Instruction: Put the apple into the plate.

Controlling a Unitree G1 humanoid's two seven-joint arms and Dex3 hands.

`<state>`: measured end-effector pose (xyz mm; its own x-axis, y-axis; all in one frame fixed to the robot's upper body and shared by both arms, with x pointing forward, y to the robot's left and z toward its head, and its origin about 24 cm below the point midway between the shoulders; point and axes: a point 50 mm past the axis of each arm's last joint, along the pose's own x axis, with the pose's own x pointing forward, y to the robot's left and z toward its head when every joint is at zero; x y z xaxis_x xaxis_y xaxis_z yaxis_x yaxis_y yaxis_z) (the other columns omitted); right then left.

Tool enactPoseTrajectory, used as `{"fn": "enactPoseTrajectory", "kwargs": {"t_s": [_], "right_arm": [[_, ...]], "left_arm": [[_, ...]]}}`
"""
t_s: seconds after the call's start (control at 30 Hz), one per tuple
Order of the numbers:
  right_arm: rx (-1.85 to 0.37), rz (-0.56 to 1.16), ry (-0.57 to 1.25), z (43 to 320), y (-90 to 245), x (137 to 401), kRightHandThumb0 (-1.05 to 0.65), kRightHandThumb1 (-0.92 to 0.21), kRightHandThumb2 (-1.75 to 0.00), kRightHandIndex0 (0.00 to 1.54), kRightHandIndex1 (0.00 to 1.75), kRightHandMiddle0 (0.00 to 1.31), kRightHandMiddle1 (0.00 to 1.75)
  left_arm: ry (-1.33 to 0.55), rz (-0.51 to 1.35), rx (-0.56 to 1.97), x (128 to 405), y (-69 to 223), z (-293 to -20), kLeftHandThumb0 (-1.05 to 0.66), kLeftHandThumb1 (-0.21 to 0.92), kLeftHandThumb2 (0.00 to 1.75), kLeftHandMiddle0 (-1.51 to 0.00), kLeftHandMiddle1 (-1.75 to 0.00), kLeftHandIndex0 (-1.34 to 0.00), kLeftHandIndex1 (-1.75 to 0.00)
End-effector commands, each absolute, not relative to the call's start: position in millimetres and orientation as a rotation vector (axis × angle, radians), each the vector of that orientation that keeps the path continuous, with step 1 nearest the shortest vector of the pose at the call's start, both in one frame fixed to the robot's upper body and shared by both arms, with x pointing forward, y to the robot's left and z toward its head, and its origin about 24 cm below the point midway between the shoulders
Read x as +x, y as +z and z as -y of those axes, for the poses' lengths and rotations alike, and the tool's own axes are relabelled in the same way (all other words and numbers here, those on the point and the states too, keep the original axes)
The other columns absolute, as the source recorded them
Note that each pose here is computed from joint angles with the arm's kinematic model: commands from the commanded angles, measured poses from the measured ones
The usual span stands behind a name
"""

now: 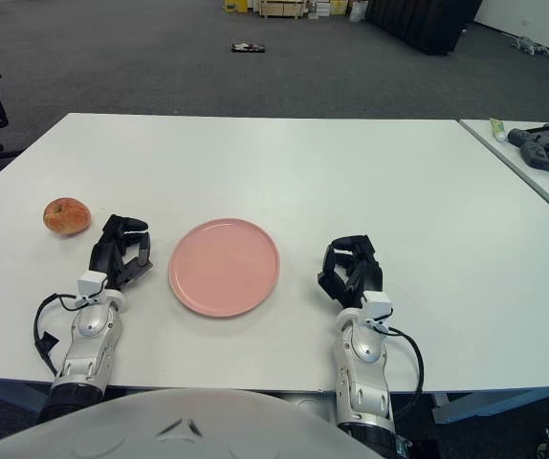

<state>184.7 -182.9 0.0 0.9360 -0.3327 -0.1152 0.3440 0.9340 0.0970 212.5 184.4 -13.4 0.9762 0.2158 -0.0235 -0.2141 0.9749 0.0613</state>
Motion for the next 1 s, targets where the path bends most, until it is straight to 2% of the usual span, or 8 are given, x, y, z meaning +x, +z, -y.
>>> {"fn": "enactPoseTrajectory", "kwargs": {"t_s": [0.0,0.37,0.67,0.97], "right_arm": [[0.125,-0.102,-0.344,182,-1,188,-0.40,-0.59,-0.97,0.74,1.75,0.40,1.75],[0.121,-0.105,-0.338,181,-1,187,-0.40,-0.60,-0.96,0.73,1.75,0.39,1.75],[0.133,-0.102,-0.350,179,-1,186,-0.40,-0.61,-0.96,0.73,1.75,0.39,1.75],[0.137,-0.105,-0.354,178,0,184,-0.40,-0.61,-0.95,0.72,1.75,0.39,1.75]], "left_arm": [[0.215,-0.045,0.056,214,-15,-185,-0.39,0.66,0.89,-0.61,-1.60,-0.35,-1.75],[0.216,-0.012,0.064,212,-7,-185,-0.38,0.67,0.88,-0.62,-1.58,-0.35,-1.75],[0.255,0.064,0.104,209,7,-184,-0.40,0.59,0.98,-0.68,-1.65,-0.40,-1.75],[0.340,0.149,0.220,206,23,-186,-0.41,0.57,1.00,-0.64,-1.68,-0.41,-1.75]]}}
